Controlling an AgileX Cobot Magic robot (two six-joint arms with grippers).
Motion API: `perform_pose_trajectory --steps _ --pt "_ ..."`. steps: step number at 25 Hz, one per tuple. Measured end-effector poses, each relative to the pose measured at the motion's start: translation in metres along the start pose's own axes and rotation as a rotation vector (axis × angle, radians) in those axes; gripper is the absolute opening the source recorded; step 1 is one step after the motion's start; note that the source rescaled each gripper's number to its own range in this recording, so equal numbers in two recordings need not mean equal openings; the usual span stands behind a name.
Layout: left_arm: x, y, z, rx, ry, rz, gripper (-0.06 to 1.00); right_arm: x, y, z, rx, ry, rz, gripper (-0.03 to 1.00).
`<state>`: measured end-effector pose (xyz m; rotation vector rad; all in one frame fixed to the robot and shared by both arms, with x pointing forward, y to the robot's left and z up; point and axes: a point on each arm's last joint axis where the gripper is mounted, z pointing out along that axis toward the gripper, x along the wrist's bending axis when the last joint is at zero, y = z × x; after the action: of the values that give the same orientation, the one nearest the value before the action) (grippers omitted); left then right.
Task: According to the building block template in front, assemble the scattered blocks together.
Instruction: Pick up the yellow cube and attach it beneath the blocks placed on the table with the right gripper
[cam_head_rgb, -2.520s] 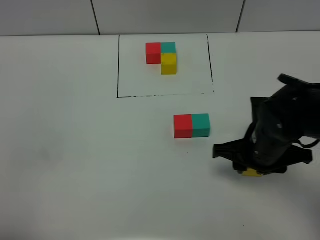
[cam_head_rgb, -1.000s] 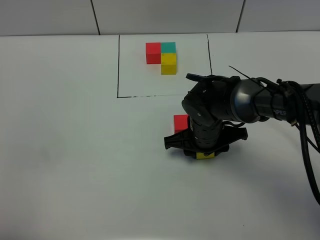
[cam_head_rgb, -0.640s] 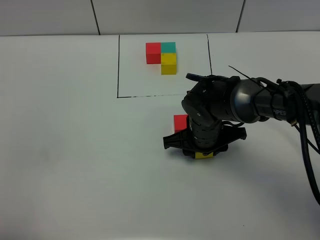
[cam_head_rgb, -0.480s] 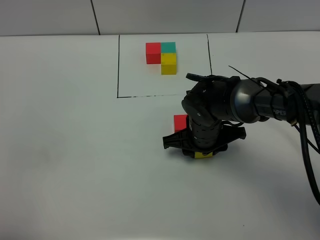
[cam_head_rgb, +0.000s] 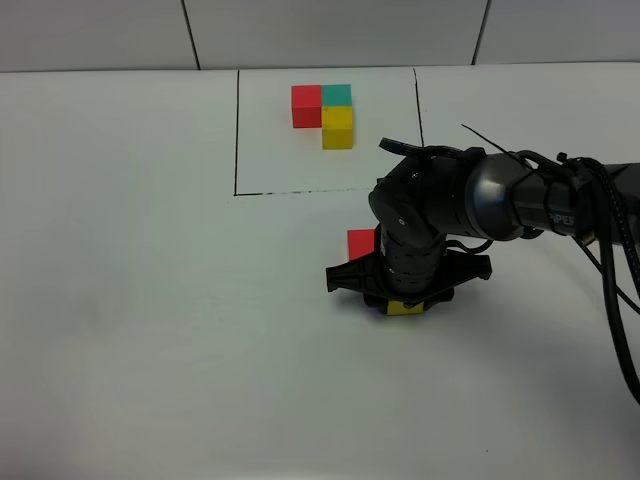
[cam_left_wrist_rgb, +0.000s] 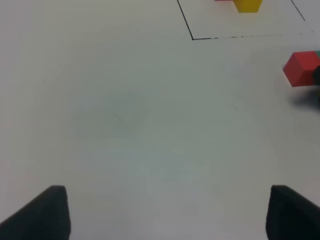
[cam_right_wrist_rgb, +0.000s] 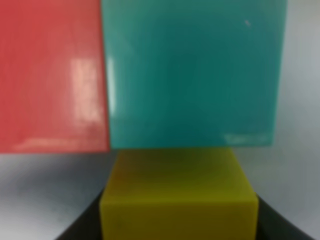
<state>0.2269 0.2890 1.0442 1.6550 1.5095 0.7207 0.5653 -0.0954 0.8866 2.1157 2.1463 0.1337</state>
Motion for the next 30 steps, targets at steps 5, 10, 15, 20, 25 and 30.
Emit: perform_pose_trajectory --steps 5,10,15,20,25,30 --pt "0.0000 0.0000 0.0000 0.000 0.000 0.000 0.70 -0.0003 0.0023 0.0003 -0.013 0.015 -0.010 0.00" --pt "0.0000 0.0000 0.0000 0.000 0.000 0.000 0.70 -0.0006 0.0039 0.0007 -0.024 0.022 -0.013 0.00" --pt "0.0000 0.0000 0.0000 0.000 0.000 0.000 0.70 -0.0038 0.0073 0.0016 -0.034 0.031 -0.002 0.00" --pt "0.0000 0.0000 0.0000 0.000 0.000 0.000 0.70 -0.0047 0.0080 0.0017 -0.035 0.033 -0.006 0.00" --pt "0.0000 0.0000 0.0000 0.000 0.000 0.000 0.70 -0.0048 0.0083 0.0017 -0.035 0.035 -0.004 0.00" --pt "0.0000 0.0000 0.0000 0.000 0.000 0.000 0.70 -0.0043 0.0089 0.0017 -0.042 0.041 -0.001 0.00"
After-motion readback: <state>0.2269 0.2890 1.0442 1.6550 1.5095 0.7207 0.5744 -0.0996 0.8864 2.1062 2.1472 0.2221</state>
